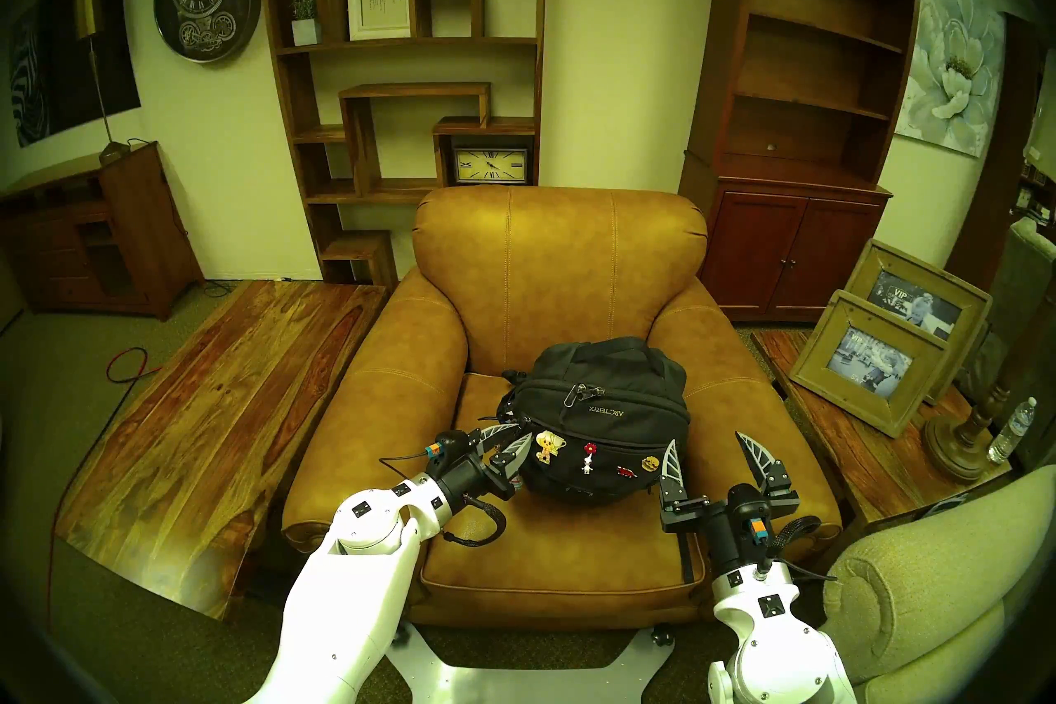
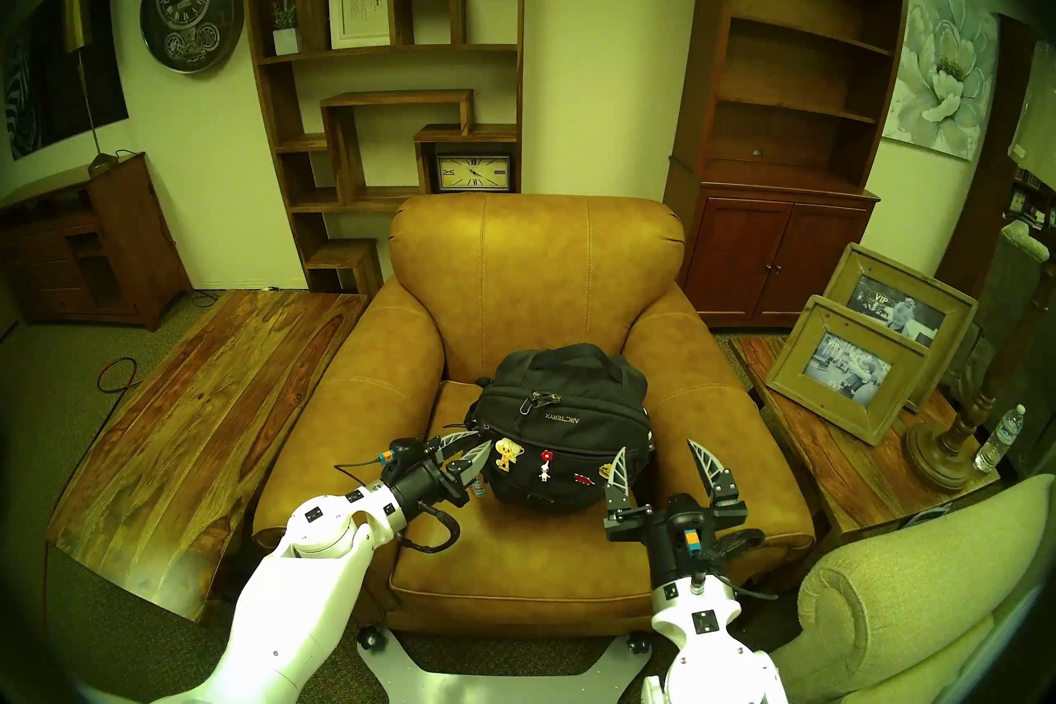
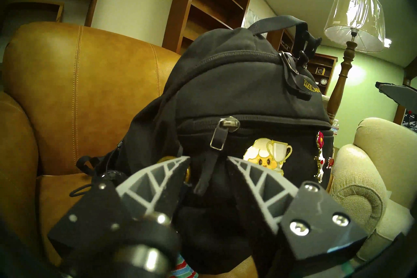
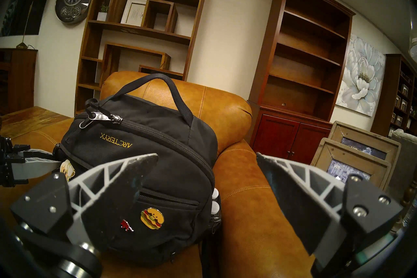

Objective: Close a bag with a zipper

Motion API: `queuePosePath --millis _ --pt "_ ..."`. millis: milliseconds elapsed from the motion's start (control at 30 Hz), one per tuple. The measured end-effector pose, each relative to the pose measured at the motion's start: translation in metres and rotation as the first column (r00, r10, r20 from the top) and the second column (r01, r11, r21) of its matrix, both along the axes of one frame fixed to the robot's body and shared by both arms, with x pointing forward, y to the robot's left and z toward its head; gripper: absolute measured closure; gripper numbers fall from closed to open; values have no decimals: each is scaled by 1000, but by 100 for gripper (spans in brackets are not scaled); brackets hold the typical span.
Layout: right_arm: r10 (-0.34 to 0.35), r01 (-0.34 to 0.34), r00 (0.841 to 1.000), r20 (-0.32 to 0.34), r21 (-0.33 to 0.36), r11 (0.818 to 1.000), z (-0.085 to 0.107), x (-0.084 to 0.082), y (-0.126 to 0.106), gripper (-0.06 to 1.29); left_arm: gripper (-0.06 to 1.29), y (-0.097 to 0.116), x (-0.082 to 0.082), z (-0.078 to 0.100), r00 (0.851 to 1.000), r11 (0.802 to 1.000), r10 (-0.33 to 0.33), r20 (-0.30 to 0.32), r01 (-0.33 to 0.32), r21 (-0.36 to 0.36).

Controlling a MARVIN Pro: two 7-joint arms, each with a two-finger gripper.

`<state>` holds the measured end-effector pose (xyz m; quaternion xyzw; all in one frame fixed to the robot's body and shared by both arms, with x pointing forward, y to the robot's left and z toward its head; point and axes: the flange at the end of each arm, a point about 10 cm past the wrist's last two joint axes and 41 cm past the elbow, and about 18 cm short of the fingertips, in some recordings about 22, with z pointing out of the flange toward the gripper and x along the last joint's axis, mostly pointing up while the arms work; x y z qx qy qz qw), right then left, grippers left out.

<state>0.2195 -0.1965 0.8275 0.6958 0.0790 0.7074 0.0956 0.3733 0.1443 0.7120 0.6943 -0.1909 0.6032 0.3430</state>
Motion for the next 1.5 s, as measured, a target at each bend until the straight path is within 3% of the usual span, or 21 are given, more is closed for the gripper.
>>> queuePosePath --millis 133,233,367,600,1133,1500 --pt "0 0 1000 0 0 1000 0 0 0 0 67 1 1 1 1000 1000 4 1 -4 -2" --pt "0 0 1000 0 0 1000 0 0 0 0 81 3 2 1 1000 1000 9 2 -9 -4" --pt "0 0 1000 0 0 1000 0 0 0 0 83 5 1 3 1000 1000 12 7 -12 -9" --pt "0 0 1000 0 0 1000 0 0 0 0 89 8 -6 9 1000 1000 18 15 -17 -25" --pt "0 0 1000 0 0 1000 0 0 0 0 124 6 -18 15 1000 999 29 -1 -29 -38" --pt "0 0 1000 0 0 1000 0 0 0 0 124 -7 -28 28 999 998 7 46 -5 -58"
